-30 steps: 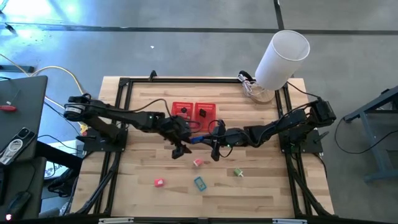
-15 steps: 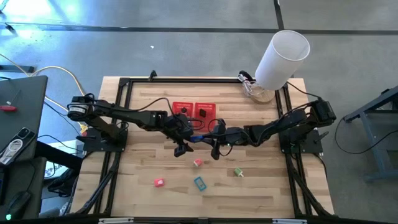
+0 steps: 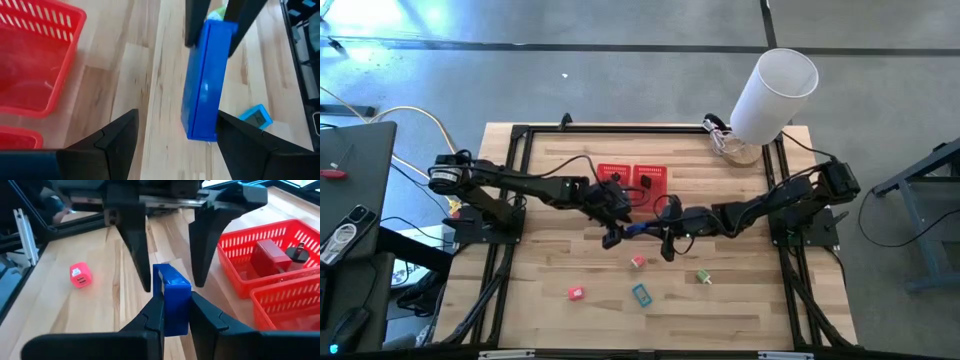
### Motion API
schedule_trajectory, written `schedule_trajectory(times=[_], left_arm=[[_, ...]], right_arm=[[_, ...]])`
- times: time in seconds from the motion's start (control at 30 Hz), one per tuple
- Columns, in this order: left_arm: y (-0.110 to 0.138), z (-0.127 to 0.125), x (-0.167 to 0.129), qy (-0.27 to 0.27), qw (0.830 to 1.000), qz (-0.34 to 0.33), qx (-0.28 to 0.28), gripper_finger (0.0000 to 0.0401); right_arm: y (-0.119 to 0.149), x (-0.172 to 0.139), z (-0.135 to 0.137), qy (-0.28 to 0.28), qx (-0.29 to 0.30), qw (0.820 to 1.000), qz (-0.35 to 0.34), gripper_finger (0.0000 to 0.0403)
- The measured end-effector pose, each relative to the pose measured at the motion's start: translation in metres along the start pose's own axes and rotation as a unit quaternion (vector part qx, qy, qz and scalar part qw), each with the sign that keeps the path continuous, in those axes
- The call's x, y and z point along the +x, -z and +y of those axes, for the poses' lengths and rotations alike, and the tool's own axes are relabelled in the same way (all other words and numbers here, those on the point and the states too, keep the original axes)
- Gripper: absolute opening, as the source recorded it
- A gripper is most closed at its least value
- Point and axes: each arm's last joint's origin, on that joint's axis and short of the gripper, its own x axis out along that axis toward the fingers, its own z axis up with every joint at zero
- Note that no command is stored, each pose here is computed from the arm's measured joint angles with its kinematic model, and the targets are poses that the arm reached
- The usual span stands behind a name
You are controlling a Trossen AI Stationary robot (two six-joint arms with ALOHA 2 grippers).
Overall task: Pick & Place Office items
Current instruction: Put the dark blue digital clock into the right red bin
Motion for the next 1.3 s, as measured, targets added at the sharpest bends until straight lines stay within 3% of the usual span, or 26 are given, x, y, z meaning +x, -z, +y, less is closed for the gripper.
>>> schedule_trajectory(times=[0.4,0.83,1.3], left_arm=[[-0.004,-0.016,0.002,0.006,0.999,-0.041,0.023,0.0245],[-0.003,-0.019,0.005,0.007,0.998,-0.042,0.048,0.0241],[0.001,-0.017,0.018,0.005,0.998,-0.032,0.048,0.0113]], right_arm=[[-0.002,0.002,-0.007,0.017,-0.002,1.000,-0.003,0.0050],[-0.002,0.001,-0.007,0.018,-0.004,1.000,-0.002,0.0050],[-0.002,0.001,-0.007,0.014,-0.004,1.000,-0.001,0.0050]])
